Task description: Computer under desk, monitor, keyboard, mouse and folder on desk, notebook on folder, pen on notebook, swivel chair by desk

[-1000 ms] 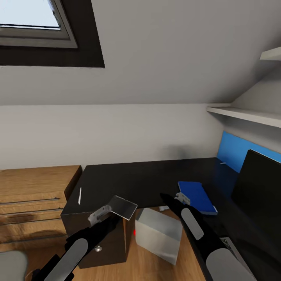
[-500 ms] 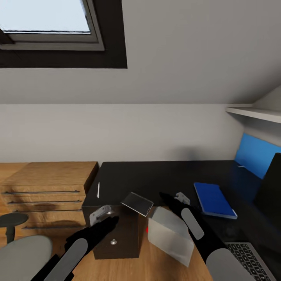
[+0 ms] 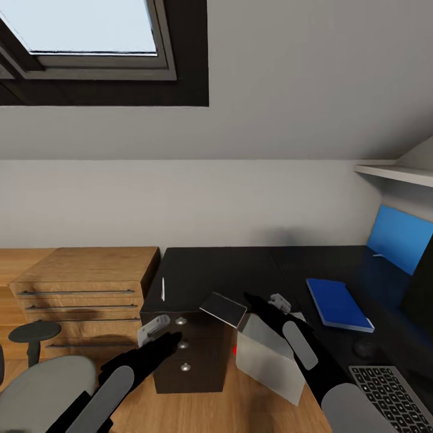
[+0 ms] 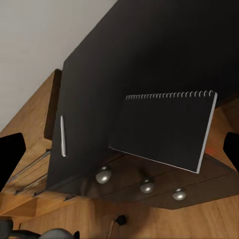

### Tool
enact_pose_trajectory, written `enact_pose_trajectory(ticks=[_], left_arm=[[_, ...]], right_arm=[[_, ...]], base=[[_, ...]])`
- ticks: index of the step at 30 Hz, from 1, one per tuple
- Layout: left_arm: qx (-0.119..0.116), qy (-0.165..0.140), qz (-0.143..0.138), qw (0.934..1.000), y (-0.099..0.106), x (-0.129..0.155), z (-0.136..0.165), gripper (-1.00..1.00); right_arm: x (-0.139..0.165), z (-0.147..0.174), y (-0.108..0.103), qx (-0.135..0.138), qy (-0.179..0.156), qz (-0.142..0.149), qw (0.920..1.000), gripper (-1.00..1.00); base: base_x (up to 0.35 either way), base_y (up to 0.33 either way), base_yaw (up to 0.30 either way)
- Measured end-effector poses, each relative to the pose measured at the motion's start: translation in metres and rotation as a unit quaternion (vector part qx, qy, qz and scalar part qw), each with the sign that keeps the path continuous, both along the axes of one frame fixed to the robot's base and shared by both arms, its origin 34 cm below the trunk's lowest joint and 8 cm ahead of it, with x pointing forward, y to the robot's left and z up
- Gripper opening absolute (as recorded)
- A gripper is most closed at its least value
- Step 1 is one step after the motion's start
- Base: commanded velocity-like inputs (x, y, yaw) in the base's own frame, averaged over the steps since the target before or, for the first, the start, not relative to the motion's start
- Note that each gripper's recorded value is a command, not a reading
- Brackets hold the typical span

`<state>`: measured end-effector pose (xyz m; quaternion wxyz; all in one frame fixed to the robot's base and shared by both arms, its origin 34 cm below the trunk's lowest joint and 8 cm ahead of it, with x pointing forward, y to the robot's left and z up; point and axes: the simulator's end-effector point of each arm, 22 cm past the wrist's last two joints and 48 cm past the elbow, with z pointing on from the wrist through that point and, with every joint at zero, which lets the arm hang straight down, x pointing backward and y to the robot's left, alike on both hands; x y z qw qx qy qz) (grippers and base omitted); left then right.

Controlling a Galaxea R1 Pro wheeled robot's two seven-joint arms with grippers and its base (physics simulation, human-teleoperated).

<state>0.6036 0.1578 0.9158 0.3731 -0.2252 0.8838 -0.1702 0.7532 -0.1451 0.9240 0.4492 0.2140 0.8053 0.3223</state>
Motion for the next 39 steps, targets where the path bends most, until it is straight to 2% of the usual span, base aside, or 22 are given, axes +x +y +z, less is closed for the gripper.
enact_pose_trajectory(ticks=[1, 6, 29, 39], left_arm=[[-0.005, -0.003, 0.012, 0.9999, 0.007, 0.004, 0.004, 1.00], [-0.009, -0.004, 0.018, 0.9998, 0.010, 0.006, 0.006, 1.00], [-0.011, -0.002, 0.015, 0.9998, 0.006, 0.008, -0.022, 1.00], [-0.012, -0.002, 0.014, 0.9998, 0.005, 0.008, -0.037, 1.00]], right_arm=[[0.000, 0.000, 0.000, 0.000, -0.001, 0.000, 1.0000, 1.00], [0.000, 0.000, 0.001, 0.000, -0.001, -0.001, 1.0000, 1.00], [0.003, -0.028, -0.001, -0.001, -0.001, -0.002, 1.0000, 1.00], [-0.001, -0.062, -0.003, -0.003, 0.015, -0.010, 0.9998, 1.00]], base=[[0.000, 0.000, 0.062], [0.000, 0.000, 0.170], [0.000, 0.000, 0.021], [0.000, 0.000, 0.000]])
